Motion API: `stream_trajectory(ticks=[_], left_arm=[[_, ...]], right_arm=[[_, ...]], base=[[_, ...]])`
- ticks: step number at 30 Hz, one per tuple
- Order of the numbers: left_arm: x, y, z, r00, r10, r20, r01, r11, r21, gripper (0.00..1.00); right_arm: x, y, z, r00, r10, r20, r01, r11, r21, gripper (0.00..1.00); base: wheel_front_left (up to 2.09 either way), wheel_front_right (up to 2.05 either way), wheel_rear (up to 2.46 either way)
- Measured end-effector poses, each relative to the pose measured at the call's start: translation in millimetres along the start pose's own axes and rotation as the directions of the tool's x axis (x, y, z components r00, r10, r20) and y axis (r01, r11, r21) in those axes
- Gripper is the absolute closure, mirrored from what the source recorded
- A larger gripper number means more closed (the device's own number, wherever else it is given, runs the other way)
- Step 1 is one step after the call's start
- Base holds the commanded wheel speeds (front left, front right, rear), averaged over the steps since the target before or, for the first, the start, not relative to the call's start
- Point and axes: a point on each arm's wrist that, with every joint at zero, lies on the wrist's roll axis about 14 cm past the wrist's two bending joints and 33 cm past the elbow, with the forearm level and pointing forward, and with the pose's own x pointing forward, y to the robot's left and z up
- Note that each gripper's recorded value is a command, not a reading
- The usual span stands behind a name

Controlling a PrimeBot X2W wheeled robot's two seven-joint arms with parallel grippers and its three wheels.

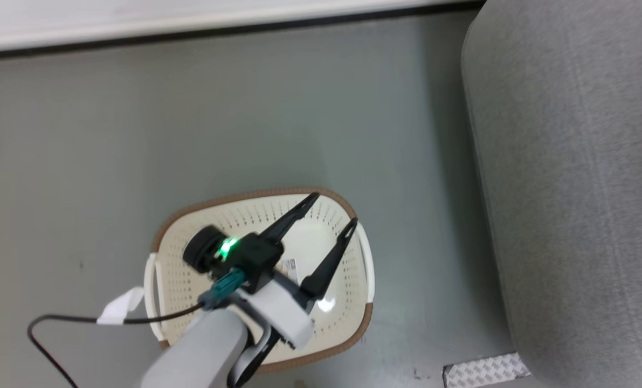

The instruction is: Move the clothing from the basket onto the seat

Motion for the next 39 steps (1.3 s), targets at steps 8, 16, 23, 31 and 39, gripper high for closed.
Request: stream_trajectory(ticks=[8, 16, 23, 31, 39], left_arm=[[-40, 5, 17, 0.99, 0.144, 0.006, -0.144, 0.989, -0.036, 0.0], [-104, 26, 46, 0.927, 0.369, 0.068, -0.364, 0.929, -0.067, 0.0], [-167, 30, 56, 0.858, 0.503, 0.104, -0.499, 0.865, -0.057, 0.0], [-233, 52, 69, 0.732, 0.662, 0.161, -0.666, 0.745, -0.033, 0.0], [-262, 63, 63, 0.665, 0.73, 0.156, -0.737, 0.675, -0.018, 0.0]], right_arm=[[-72, 18, 35, 0.987, 0.11, 0.115, -0.112, 0.994, 0.013, 0.0], [-153, 62, 55, 0.958, 0.21, 0.194, -0.239, 0.961, 0.139, 0.0], [-212, 98, 61, 0.936, 0.27, 0.227, -0.324, 0.913, 0.248, 0.0], [-245, 134, 68, 0.896, 0.363, 0.254, -0.427, 0.862, 0.274, 0.0], [-266, 148, 47, 0.887, 0.418, 0.197, -0.46, 0.836, 0.3, 0.0]], base=[[0.0, 0.0, 0.0], [0.0, 0.0, 0.0], [0.0, 0.0, 0.0], [0.0, 0.0, 0.0], [0.0, 0.0, 0.0]])
